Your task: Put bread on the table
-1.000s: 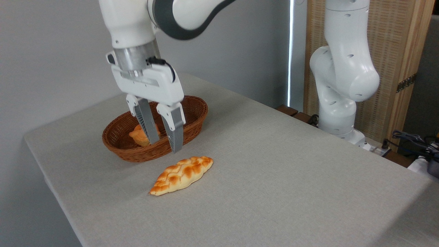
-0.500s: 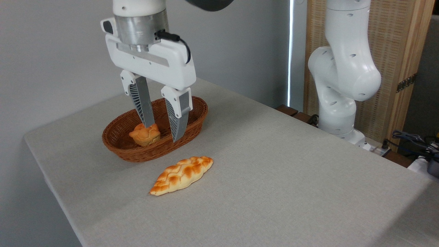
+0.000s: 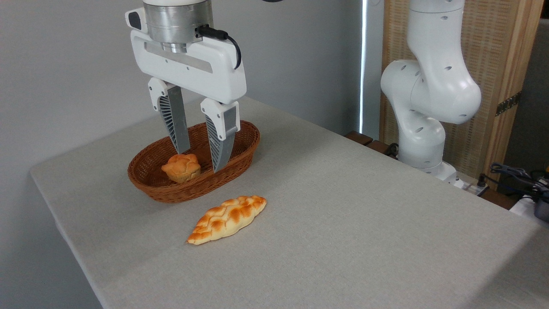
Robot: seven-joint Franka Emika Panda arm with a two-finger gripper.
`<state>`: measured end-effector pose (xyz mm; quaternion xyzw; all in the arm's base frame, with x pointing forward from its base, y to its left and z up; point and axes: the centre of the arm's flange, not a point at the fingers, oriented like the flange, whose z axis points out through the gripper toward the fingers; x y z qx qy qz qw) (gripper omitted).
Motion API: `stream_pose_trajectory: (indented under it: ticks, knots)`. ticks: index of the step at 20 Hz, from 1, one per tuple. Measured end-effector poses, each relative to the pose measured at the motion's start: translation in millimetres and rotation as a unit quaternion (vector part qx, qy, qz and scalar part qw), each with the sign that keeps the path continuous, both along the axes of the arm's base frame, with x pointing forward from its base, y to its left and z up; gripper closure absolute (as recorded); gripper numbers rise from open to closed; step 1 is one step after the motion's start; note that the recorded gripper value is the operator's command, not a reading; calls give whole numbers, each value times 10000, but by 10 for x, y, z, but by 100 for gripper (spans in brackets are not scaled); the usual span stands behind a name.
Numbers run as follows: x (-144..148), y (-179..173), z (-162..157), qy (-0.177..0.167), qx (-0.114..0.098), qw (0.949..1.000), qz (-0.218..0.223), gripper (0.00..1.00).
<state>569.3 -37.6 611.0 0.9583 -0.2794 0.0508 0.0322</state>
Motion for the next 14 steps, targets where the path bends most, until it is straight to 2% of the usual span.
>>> stream_pose_trajectory:
  ticks: [6,9,11,14]
  knots:
    - [-5,-61,-1,2,2,10000,-55,0]
    - [-23,-139,-13,43,130,9995,-270,0]
    - [-65,-185,-48,208,226,9982,-517,0]
    - [-78,-187,-55,256,296,9972,-642,0]
